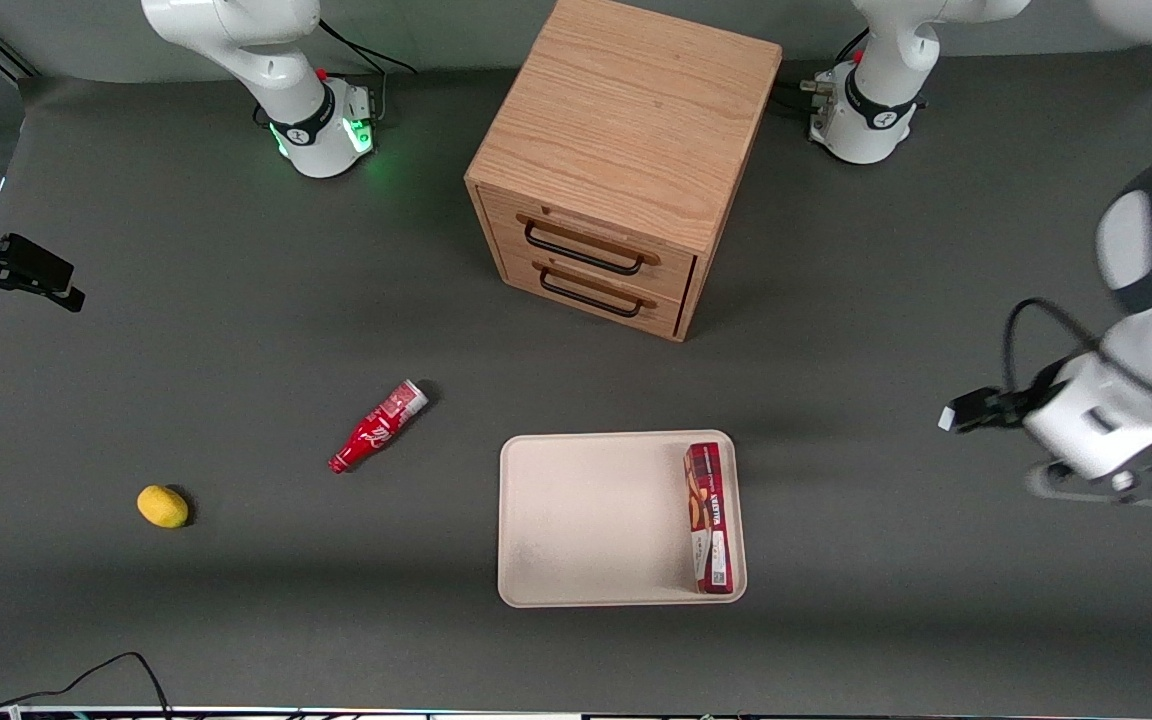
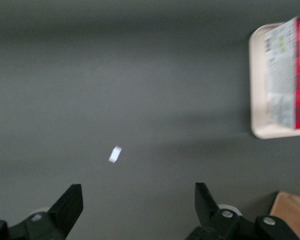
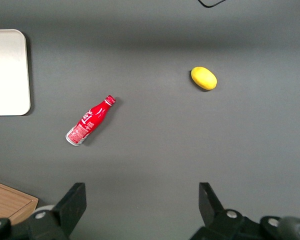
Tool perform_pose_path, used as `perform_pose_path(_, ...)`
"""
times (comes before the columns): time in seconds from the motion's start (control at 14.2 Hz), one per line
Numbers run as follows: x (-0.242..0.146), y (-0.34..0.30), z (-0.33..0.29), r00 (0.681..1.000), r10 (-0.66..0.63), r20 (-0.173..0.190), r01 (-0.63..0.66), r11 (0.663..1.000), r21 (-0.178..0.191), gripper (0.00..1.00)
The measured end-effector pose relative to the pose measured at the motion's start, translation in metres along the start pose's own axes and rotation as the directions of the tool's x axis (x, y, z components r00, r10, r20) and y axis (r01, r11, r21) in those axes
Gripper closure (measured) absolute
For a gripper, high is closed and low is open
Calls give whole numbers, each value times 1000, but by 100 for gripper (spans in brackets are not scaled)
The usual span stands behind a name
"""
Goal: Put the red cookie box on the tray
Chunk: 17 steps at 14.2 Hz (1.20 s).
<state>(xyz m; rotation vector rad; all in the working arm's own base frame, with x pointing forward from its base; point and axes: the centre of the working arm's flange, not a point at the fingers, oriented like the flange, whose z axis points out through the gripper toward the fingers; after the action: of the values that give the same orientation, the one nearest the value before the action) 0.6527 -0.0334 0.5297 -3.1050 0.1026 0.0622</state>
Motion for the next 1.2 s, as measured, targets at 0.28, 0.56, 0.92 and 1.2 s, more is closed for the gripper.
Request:
perform_pose_path(0.28,-54,-53,-43,999,-14,29,14,1000,8,0)
perform_pose_path(0.56,-85,-65,-76,997,-22,79,22,1000,2,0)
perform_pose_path(0.92,-87,-59,-84,996,-20,90,19,1000,11,0)
perform_pose_path(1.2,-86,-57,-81,995,-19,93,20,1000,-13,0)
